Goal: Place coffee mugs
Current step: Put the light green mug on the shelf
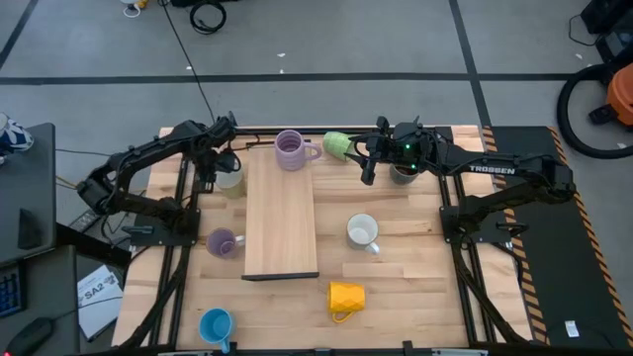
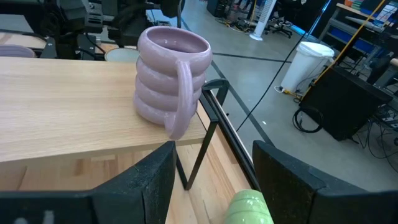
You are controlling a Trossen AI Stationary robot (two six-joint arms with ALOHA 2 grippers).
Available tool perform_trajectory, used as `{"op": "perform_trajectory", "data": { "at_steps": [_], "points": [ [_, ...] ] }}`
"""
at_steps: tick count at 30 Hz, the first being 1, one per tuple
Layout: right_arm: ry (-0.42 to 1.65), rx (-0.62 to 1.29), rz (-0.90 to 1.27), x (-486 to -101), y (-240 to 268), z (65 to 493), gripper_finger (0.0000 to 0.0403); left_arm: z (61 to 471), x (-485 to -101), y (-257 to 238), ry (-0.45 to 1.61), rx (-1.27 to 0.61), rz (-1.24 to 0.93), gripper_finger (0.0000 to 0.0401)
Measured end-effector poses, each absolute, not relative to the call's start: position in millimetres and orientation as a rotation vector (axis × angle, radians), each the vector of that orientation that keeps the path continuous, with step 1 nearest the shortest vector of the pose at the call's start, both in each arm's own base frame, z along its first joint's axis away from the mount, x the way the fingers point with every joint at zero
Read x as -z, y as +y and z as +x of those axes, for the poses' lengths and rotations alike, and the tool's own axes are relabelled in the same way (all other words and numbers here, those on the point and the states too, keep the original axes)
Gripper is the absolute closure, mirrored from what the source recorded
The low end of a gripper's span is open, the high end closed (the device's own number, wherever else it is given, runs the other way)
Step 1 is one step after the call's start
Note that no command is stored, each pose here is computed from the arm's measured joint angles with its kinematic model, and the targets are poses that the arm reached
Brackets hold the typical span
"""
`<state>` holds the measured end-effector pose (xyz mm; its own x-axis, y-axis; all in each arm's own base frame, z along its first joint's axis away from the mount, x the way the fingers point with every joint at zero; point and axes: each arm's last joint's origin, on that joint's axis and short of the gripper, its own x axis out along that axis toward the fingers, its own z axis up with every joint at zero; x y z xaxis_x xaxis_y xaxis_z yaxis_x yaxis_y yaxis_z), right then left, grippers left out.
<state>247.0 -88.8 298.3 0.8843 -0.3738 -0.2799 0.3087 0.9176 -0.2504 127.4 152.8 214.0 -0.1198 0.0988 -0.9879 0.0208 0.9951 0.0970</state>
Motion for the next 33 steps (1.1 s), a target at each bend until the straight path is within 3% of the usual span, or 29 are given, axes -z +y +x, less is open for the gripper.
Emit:
{"op": "perform_trajectory", "data": {
  "at_steps": [9, 33],
  "points": [
    [0.33, 0.357, -0.202, -298, -89, 247, 0.0185, 128, -214, 154, 1.695, -0.103, 0.088, 0.0336],
    [0.33, 0.357, -0.202, -298, -89, 247, 0.0185, 119, -224, 145, 1.682, -0.349, -0.117, 0.0336]
  ]
}}
